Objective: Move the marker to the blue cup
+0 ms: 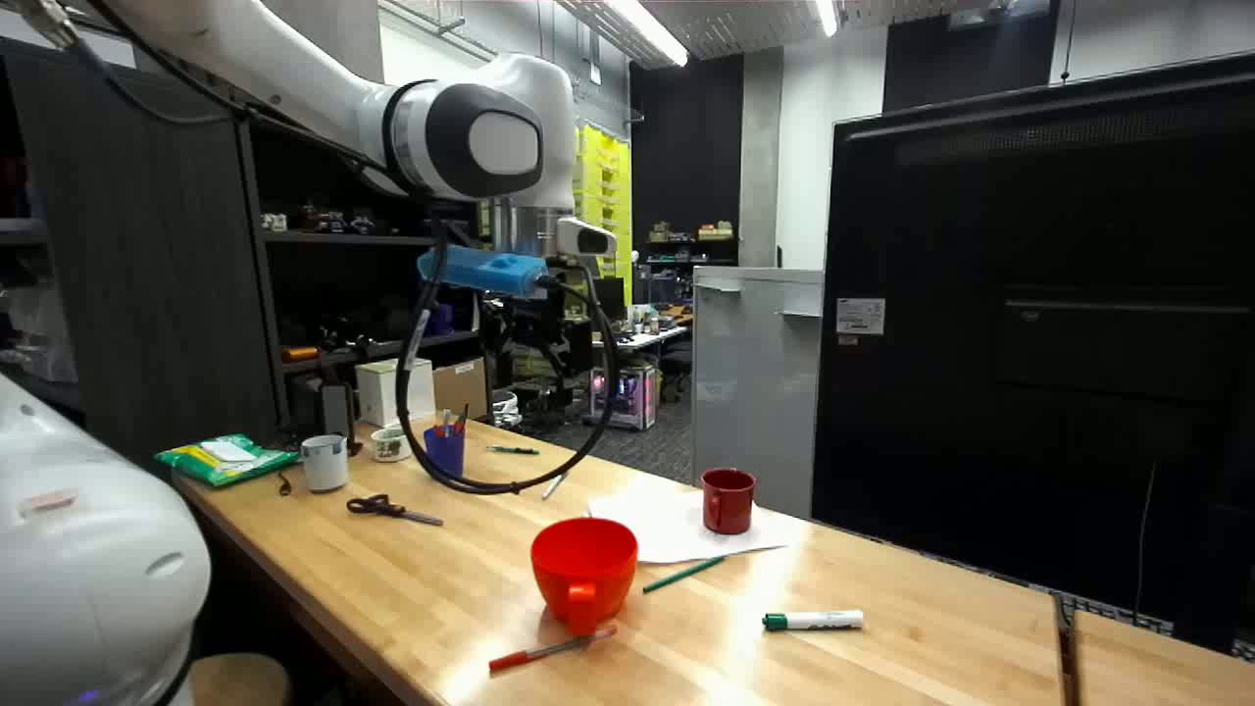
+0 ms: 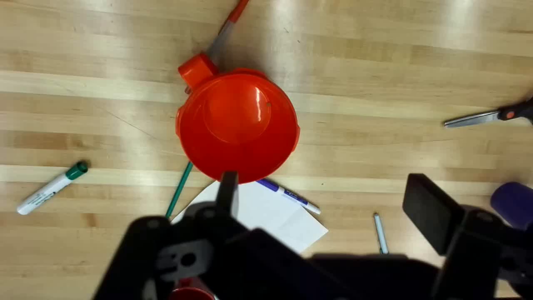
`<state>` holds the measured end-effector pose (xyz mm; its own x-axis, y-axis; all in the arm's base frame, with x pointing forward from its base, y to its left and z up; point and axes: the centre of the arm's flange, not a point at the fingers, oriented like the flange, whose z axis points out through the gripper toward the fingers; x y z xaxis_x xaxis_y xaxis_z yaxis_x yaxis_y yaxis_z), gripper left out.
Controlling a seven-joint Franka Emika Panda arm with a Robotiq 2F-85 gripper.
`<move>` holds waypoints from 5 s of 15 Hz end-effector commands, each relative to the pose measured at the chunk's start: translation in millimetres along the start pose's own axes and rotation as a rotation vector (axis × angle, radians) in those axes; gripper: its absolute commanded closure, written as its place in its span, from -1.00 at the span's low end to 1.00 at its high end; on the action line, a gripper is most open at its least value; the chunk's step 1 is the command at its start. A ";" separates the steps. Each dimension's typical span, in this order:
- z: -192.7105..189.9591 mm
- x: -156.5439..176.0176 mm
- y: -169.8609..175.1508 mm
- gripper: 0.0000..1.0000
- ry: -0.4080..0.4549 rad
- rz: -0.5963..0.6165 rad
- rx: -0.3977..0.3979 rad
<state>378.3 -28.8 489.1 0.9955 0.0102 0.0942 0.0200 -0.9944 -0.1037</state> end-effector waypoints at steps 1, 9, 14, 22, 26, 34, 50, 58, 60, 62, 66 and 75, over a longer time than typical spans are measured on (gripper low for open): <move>0.1 0.0 0.0 -1.00 0.000 0.000 0.000; 1.0 0.3 0.1 -1.00 -0.003 0.000 0.000; 1.1 0.3 0.1 -1.00 -0.003 0.000 0.000; -6.4 -1.8 16.4 -1.00 0.012 0.096 0.021; -6.7 -2.7 57.8 -1.00 0.027 0.276 0.014; 12.2 10.2 138.2 -1.00 0.155 0.696 -0.111; 65.5 38.8 177.8 -1.00 0.016 0.714 -0.074; 113.8 69.3 221.3 -1.00 -0.047 0.811 -0.108; 126.2 73.8 232.6 -1.00 -0.052 0.841 -0.113; 137.3 77.0 241.0 -1.00 -0.059 0.869 -0.118; 157.5 82.9 250.1 -1.00 -0.067 0.935 -0.107; 169.0 88.6 253.2 -1.00 -0.007 0.950 -0.086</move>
<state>487.2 -261.9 303.8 0.5925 -0.8056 0.0024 -0.8040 -0.5915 -0.0604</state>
